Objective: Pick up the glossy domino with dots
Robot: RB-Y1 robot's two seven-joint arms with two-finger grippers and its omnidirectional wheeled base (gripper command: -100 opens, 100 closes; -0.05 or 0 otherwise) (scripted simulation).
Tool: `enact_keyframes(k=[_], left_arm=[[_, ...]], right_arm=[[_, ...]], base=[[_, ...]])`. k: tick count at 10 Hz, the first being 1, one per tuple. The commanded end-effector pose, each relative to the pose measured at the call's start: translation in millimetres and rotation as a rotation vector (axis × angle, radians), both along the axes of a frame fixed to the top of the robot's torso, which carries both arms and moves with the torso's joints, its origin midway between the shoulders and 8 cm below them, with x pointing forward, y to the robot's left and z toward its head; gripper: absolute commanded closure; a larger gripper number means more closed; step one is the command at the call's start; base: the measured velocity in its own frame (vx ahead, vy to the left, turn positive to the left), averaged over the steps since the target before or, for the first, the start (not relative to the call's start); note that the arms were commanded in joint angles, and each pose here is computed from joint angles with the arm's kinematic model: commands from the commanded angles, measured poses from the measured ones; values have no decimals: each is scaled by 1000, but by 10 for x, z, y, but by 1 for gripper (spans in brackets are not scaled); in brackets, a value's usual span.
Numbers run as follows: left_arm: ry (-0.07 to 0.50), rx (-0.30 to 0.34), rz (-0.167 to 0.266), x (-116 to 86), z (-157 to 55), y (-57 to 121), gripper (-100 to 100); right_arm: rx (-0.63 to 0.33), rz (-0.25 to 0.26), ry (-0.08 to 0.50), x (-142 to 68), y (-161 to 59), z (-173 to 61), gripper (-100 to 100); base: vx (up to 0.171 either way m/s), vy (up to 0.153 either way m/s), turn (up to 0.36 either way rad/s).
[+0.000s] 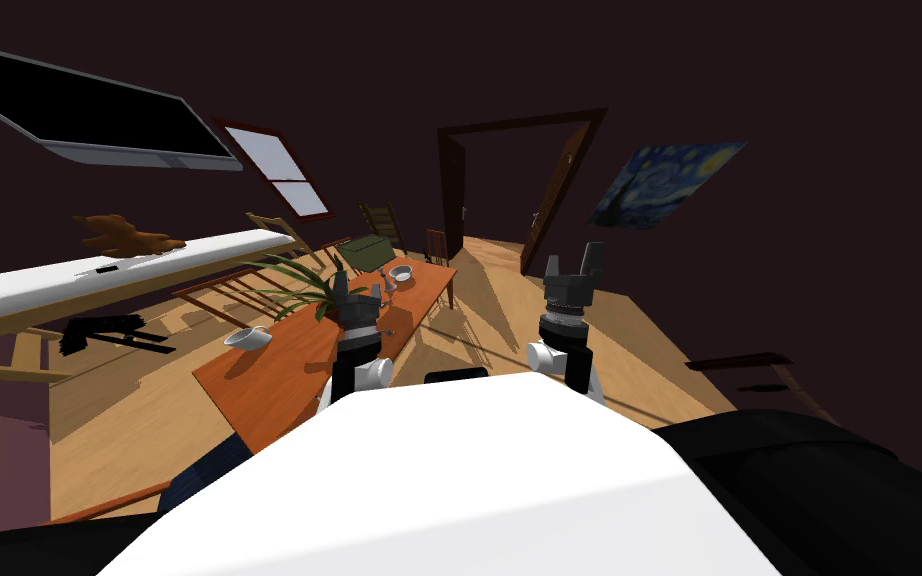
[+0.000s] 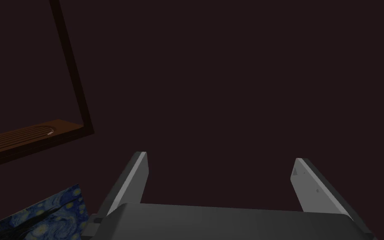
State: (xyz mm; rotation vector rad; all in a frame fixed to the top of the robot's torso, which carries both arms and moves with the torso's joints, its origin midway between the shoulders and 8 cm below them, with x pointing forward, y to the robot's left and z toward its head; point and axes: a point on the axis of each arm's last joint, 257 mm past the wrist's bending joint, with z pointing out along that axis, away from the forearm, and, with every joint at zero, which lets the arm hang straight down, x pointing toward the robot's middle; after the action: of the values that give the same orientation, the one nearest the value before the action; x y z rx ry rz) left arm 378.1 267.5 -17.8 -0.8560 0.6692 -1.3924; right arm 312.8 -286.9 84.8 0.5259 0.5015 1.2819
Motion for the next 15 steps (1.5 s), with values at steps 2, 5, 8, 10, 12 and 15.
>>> enact_keyframes(k=[2, 5, 8, 10, 12, 15], left_arm=[[55, 76, -16, 56, -160, 0, -100], [125, 142, -14, 125, -381, 62, -100], [266, 229, 25, 228, -837, 291, -100], [378, 280, 69, 267, -1202, 527, -100], [493, 326, 121, 259, -1578, 810, -100], [624, 364, 178, 200, -1974, 1127, -100]], right_arm=[[0, 0, 0, 0, 0, 0, 0], [0, 0, 0, 0, 0, 0, 0], [0, 0, 0, 0, 0, 0, 0], [0, 0, 0, 0, 0, 0, 0], [0, 0, 0, 0, 0, 0, 0], [0, 0, 0, 0, 0, 0, 0]], base=[[21, -2, -8], [53, -6, -11], [67, -3, -26], [96, -1, -36], [126, 5, -41], [88, 9, -35]])
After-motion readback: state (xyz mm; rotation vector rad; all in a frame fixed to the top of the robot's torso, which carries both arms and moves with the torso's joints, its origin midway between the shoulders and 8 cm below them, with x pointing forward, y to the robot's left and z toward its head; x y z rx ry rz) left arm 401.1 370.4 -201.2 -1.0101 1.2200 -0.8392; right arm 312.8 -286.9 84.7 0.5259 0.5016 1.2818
